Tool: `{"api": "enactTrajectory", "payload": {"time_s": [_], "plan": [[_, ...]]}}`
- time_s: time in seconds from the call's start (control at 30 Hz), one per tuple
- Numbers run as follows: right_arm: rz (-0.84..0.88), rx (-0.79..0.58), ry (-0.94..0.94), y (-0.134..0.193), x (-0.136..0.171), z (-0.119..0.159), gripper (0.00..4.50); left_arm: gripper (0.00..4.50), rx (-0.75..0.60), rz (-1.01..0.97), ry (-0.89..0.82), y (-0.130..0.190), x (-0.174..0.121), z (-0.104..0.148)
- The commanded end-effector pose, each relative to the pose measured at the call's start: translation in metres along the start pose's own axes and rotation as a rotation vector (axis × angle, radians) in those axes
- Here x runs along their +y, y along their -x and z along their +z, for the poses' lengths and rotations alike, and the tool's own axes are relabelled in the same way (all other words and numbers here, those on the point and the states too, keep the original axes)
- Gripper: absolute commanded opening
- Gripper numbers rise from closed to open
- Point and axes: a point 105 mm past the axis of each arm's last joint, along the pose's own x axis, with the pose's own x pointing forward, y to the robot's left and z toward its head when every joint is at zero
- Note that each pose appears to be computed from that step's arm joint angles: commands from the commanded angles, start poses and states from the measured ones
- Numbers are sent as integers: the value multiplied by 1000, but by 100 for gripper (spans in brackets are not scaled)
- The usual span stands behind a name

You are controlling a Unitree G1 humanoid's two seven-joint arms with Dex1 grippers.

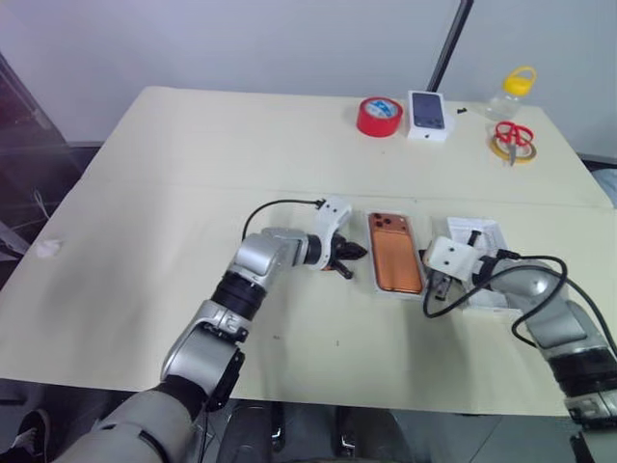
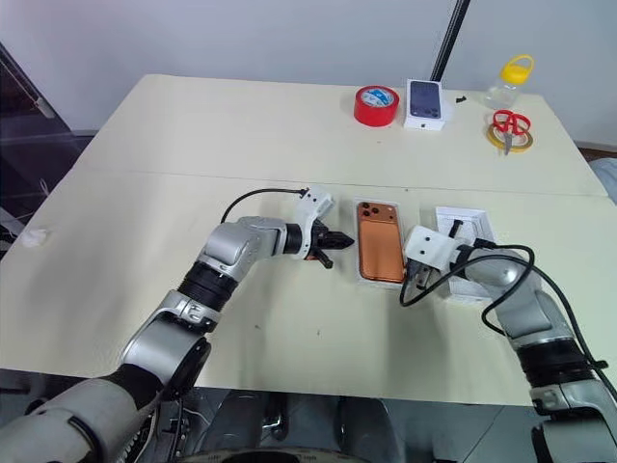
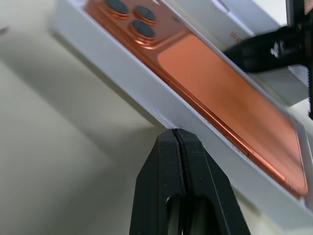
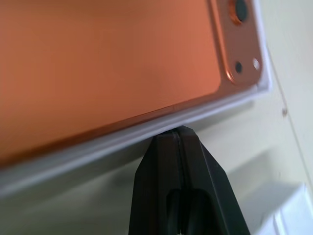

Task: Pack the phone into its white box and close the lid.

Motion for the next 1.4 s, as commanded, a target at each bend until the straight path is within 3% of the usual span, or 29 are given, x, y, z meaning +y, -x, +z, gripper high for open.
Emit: {"api": "enactTrajectory", "payload": {"time_s": [0.03, 0.4, 0.8, 0.87, 1.0, 1.07, 1.13, 1.2, 1.4], "plan": [[-26, -79, 42, 3, -5, 22, 0, 3, -41, -90, -52, -6, -19, 16], [-42, -69, 50, 4, -11, 20, 0, 3, -22, -56, -58, 7, -7, 5], [-58, 1, -28, 25, -19, -7, 0, 3, -151, 19, -93, 49, 16, 19], [-58, -33, -101, 29, -21, -4, 0, 56, -165, 14, -105, 57, 17, 19], [-52, -1, -82, 42, -19, -13, 125, 228, -215, 33, -176, 78, 21, 26], [-76, -16, -112, 48, -22, -13, 233, 337, -231, 6, -220, 88, 18, 28], [-167, -114, -241, 56, -40, 3, 343, 447, -252, -4, -262, 103, 18, 31], [-216, -187, -334, 62, -52, 18, 445, 450, -252, -15, -323, 115, 17, 30], [-265, -71, -501, 65, -45, 8, 445, 450, -224, -52, -495, 141, 17, 13]]}}
